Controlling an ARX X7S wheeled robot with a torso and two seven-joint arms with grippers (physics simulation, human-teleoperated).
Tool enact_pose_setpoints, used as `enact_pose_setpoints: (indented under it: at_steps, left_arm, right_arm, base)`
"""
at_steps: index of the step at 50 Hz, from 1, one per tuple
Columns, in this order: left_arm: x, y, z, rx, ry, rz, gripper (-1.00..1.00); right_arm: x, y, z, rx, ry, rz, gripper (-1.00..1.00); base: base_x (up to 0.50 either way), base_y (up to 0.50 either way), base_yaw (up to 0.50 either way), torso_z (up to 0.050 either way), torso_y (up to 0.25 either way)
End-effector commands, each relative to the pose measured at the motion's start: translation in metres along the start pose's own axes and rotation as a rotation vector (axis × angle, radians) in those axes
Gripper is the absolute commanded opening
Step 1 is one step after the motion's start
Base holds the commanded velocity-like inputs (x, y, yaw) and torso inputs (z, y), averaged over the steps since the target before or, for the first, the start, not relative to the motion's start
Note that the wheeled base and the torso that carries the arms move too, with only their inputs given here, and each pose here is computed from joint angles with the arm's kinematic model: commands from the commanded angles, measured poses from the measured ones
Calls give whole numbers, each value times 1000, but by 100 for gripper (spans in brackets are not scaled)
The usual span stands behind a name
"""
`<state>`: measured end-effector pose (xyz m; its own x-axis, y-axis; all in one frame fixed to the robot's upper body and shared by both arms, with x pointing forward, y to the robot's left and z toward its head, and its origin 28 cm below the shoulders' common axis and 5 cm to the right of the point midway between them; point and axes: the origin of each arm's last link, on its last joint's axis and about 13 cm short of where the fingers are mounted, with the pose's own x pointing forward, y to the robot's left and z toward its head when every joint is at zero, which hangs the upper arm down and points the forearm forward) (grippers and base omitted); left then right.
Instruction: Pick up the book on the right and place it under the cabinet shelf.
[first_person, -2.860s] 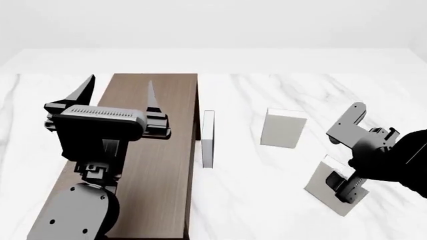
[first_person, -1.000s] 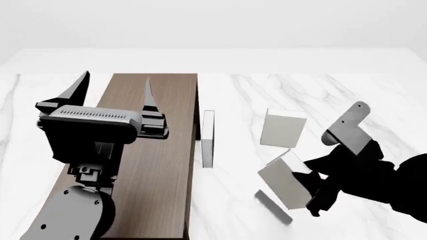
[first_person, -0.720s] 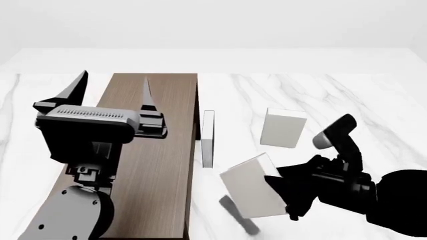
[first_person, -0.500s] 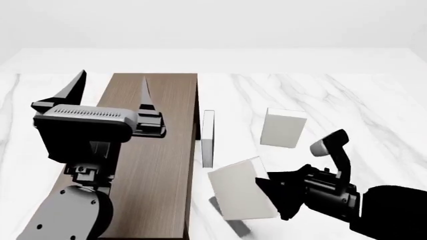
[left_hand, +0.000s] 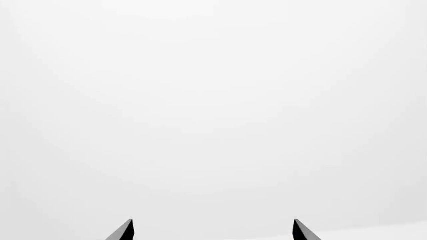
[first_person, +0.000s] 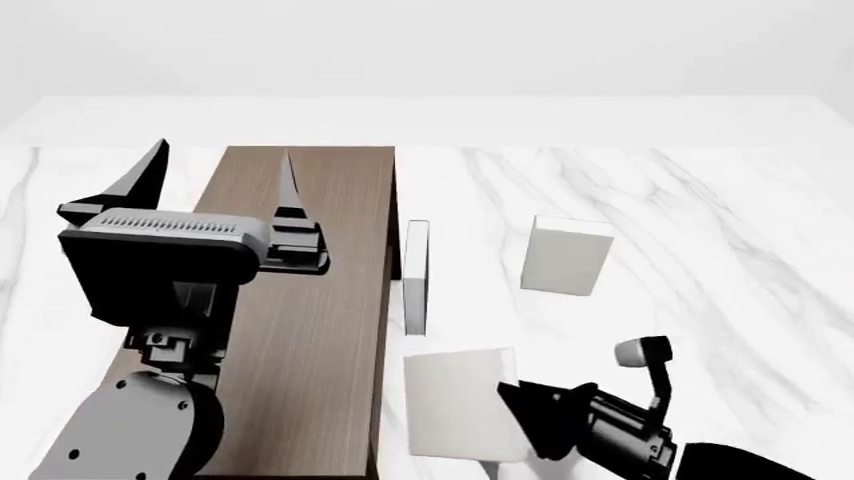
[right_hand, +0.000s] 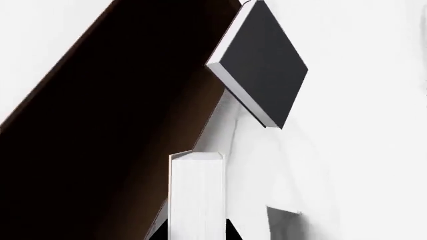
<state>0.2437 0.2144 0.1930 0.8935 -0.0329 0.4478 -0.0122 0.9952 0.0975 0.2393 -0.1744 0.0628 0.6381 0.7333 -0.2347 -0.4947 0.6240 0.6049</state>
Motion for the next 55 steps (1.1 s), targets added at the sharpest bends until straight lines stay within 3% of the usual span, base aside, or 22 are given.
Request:
enact_pose_setpoints:
  at_steps: [1,18,32,47,55]
  left_arm:
    - [0,0,0,-2,-1,1,100]
    - [0,0,-1,-1,-1,-2,100]
    - [0,0,-1,-2,-2,1,100]
    - [0,1,0,-5,-4,3,100]
    - [-1,1,1,-7,-6,3,100]
  right_arm:
    - [15,-15,-13,86,-105,40,-100]
    - [37,-42,-42,271,-101,-19,-100]
    - [54,-49,-52,309,-27,-43,-100]
    - [69,-52,-72,356,173,-110,-100]
    - [71,-53,-78,369,206,-126,-100]
  base:
    - [0,0,0,0,0]
    - [0,0,0,0,1]
    - [0,0,1,0,0]
    - [0,0,1,0,0]
    - [9,0,11,0,-13]
